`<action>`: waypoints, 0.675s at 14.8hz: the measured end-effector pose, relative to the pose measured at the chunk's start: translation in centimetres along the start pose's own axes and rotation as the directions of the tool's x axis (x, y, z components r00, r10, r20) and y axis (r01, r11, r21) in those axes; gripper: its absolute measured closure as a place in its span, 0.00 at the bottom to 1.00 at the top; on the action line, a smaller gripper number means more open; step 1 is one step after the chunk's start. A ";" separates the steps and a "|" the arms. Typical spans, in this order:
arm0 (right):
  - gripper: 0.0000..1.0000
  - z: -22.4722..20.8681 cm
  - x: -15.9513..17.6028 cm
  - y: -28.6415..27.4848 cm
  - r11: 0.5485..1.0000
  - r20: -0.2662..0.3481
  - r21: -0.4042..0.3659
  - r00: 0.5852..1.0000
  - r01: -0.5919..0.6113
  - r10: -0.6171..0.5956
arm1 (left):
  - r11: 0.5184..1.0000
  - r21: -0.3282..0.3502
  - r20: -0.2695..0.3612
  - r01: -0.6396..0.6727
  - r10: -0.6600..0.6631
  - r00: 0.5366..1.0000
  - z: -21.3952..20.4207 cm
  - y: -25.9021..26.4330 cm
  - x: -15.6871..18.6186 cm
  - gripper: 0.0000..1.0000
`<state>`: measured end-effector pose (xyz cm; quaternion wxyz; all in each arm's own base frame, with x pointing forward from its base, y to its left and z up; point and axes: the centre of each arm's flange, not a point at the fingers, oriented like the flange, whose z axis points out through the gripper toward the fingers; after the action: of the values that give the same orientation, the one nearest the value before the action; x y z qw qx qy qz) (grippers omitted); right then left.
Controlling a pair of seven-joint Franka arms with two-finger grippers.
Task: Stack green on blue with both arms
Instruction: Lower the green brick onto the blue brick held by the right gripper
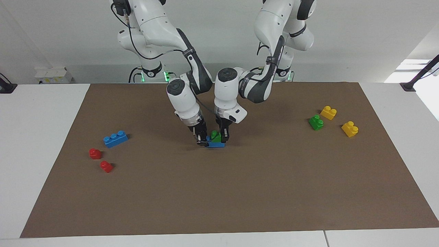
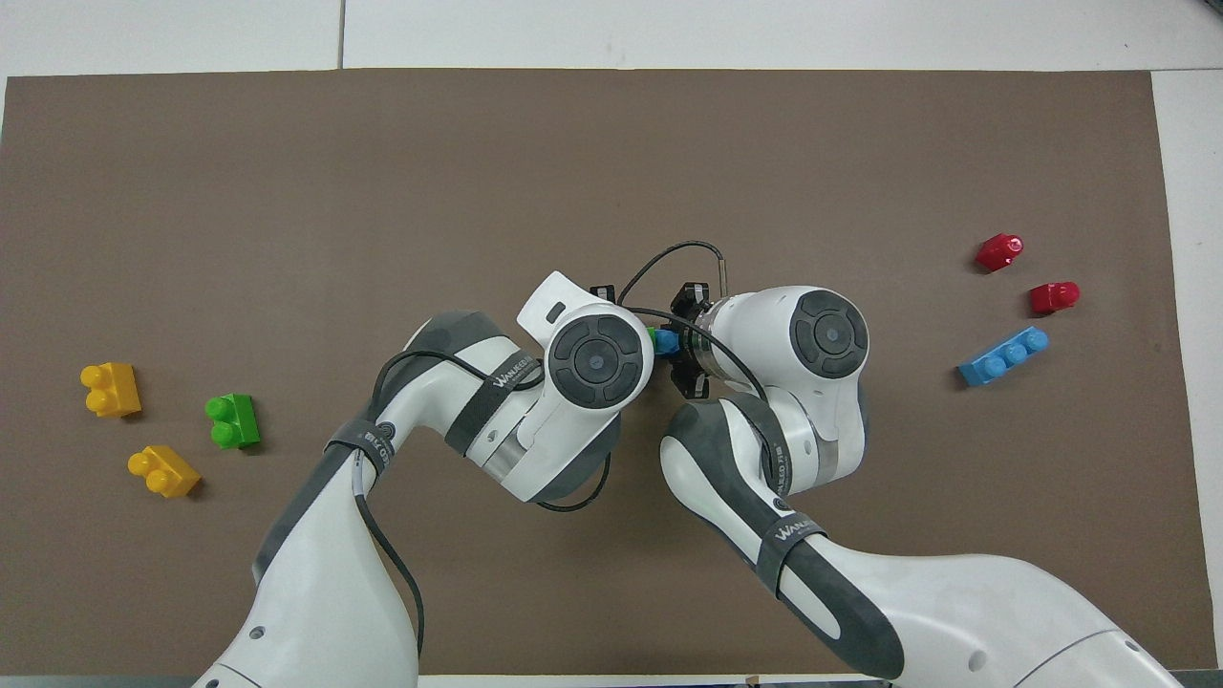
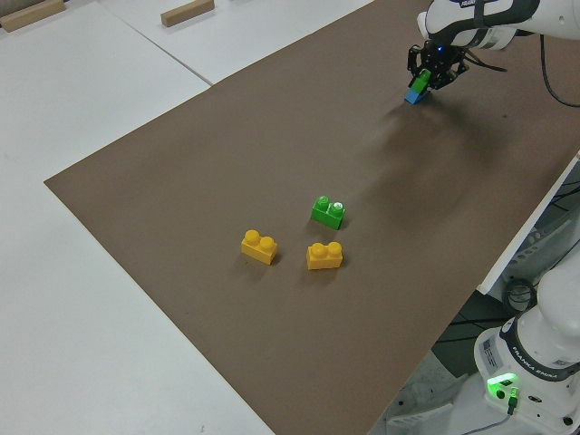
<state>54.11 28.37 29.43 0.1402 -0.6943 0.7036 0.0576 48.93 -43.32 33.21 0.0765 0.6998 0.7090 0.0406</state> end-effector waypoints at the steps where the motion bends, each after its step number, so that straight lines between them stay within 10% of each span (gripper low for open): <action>1: 0.66 0.0 0.0 0.0 1.000 0.000 0.000 1.000 0.000 0.000 | 1.000 0.000 0.000 0.000 0.000 1.000 0.0 0.0 0.0 0.66; 3: 0.66 0.0 0.0 0.0 1.000 0.000 0.000 1.000 -0.001 0.001 | 1.000 -0.006 -0.009 -0.019 0.019 1.000 0.1 -0.1 0.0 0.62; 7: 0.65 -0.1 0.4 -0.2 1.000 -0.002 0.004 1.000 -0.008 0.008 | 0.999 0.004 -0.033 -0.033 0.033 0.999 1.3 -0.4 0.3 0.18; 10: 0.39 0.0 1.0 -0.3 1.000 -0.007 0.003 1.000 -0.016 0.016 | 0.999 0.003 -0.033 -0.033 0.034 0.999 1.3 -0.4 0.3 0.00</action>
<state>54.42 27.41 29.21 0.1385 -0.6885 0.7097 0.0552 48.71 -43.06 31.82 0.0633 0.7110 0.6984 0.0525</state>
